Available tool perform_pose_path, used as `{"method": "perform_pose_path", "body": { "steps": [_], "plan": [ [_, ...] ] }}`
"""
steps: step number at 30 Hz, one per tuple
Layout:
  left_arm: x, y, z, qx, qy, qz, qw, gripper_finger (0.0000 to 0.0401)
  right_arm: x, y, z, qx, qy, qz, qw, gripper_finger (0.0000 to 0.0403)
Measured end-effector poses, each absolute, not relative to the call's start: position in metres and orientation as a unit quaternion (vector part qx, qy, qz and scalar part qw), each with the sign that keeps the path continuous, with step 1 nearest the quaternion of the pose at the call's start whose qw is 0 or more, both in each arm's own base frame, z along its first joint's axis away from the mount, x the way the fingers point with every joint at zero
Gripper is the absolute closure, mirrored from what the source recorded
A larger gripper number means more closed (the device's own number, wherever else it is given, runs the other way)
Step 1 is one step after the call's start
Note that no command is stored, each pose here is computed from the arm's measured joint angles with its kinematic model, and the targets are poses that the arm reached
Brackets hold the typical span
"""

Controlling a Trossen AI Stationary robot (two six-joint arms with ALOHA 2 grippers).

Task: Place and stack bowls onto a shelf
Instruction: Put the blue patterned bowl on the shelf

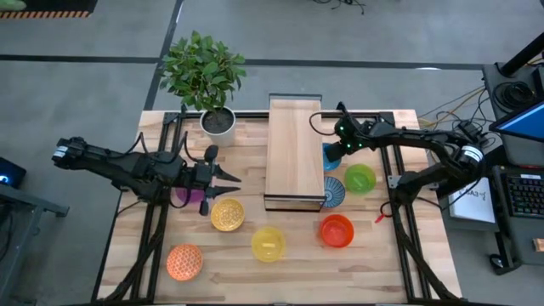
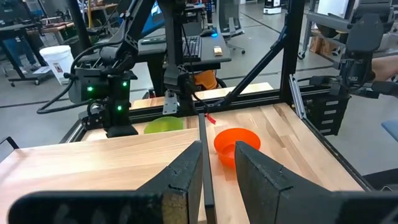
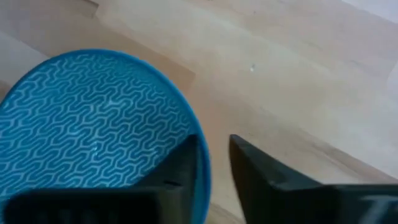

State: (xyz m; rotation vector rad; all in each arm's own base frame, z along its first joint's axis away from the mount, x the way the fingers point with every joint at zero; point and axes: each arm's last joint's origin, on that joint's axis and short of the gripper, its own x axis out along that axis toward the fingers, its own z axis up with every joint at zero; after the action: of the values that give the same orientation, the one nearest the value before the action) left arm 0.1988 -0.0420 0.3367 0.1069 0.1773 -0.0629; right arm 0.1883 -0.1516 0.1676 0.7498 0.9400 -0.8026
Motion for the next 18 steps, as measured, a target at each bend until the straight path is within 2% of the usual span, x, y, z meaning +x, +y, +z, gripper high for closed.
{"method": "perform_pose_path", "body": {
  "steps": [3, 10, 18],
  "plan": [
    [0.2, -0.042, 0.336, 0.046, 0.091, -0.031, 0.994, 0.0324, 0.188, -0.151, 0.168, 0.344, 0.432, -0.367, 0.749, 0.0383],
    [0.203, -0.043, 0.331, 0.052, 0.109, -0.032, 0.992, 0.0324, 0.18, -0.153, 0.187, 0.353, 0.434, -0.381, 0.736, 0.0388],
    [0.201, -0.042, 0.332, 0.088, 0.107, -0.035, 0.99, 0.0324, 0.171, -0.165, 0.247, 0.316, 0.43, -0.417, 0.736, 0.0389]
  ]
}}
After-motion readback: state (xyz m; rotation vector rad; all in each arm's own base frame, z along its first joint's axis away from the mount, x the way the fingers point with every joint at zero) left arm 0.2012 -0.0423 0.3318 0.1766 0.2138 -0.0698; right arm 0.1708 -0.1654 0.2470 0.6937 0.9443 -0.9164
